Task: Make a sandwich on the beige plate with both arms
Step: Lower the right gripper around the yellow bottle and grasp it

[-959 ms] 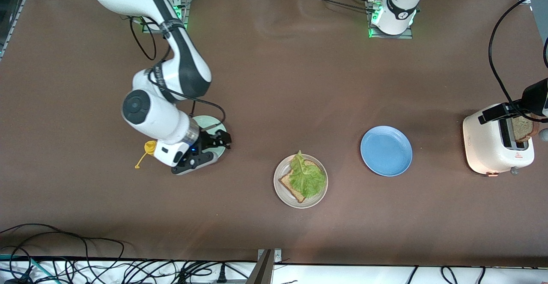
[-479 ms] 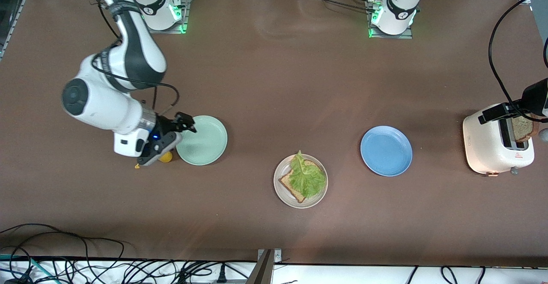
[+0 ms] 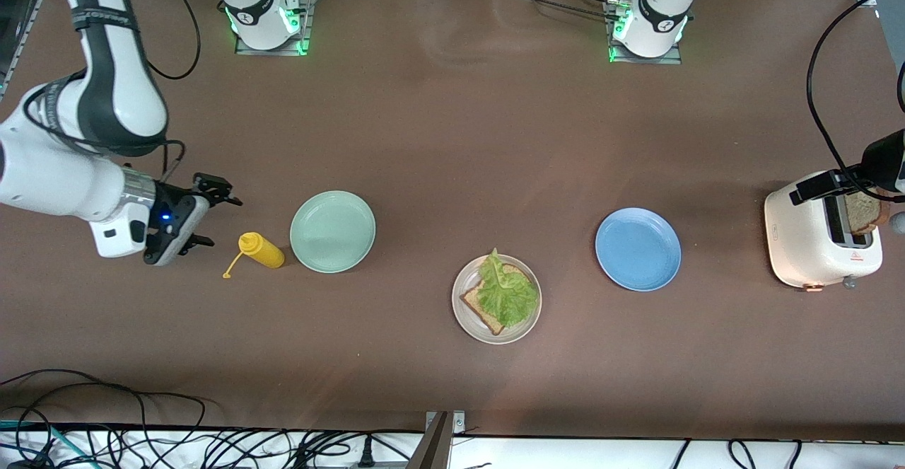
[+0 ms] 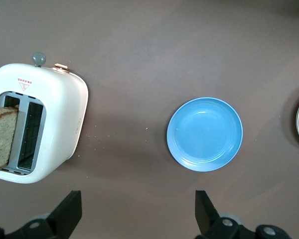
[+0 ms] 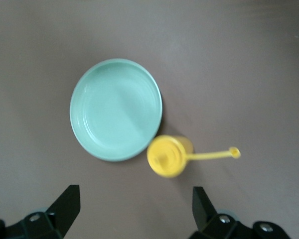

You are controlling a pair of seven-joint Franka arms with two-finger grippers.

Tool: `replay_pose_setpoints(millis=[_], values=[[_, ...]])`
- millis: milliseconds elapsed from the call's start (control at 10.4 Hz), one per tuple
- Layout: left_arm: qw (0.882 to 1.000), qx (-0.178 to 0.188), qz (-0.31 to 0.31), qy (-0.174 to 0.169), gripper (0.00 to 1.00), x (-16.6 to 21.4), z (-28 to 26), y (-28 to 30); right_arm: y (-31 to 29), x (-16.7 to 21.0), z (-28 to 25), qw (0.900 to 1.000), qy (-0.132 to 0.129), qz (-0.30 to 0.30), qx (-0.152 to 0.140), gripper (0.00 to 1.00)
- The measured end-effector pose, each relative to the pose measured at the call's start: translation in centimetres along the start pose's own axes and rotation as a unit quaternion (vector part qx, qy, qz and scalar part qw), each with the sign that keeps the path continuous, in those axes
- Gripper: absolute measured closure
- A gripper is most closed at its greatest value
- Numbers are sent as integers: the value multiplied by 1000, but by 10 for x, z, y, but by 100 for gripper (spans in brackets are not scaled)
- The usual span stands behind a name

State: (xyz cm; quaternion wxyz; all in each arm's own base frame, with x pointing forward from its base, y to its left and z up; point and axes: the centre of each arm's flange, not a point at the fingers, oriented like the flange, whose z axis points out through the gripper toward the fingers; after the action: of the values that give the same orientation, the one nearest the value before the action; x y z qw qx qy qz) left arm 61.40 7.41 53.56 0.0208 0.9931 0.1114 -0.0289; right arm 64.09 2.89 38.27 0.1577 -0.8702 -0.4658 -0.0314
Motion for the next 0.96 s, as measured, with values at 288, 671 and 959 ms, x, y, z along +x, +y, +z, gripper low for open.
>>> replay_pose_setpoints(millis=[288,671,959], values=[[1000,0,0,0,0,0,0,0,24,-46,8,996,26,-63,51,0],[1000,0,0,-4,0,0,2,0,70,-116,55,977,114,-145,108,0],[1000,1,2,-7,0,-1,3,-2,86,-144,97,953,198,-174,149,0]])
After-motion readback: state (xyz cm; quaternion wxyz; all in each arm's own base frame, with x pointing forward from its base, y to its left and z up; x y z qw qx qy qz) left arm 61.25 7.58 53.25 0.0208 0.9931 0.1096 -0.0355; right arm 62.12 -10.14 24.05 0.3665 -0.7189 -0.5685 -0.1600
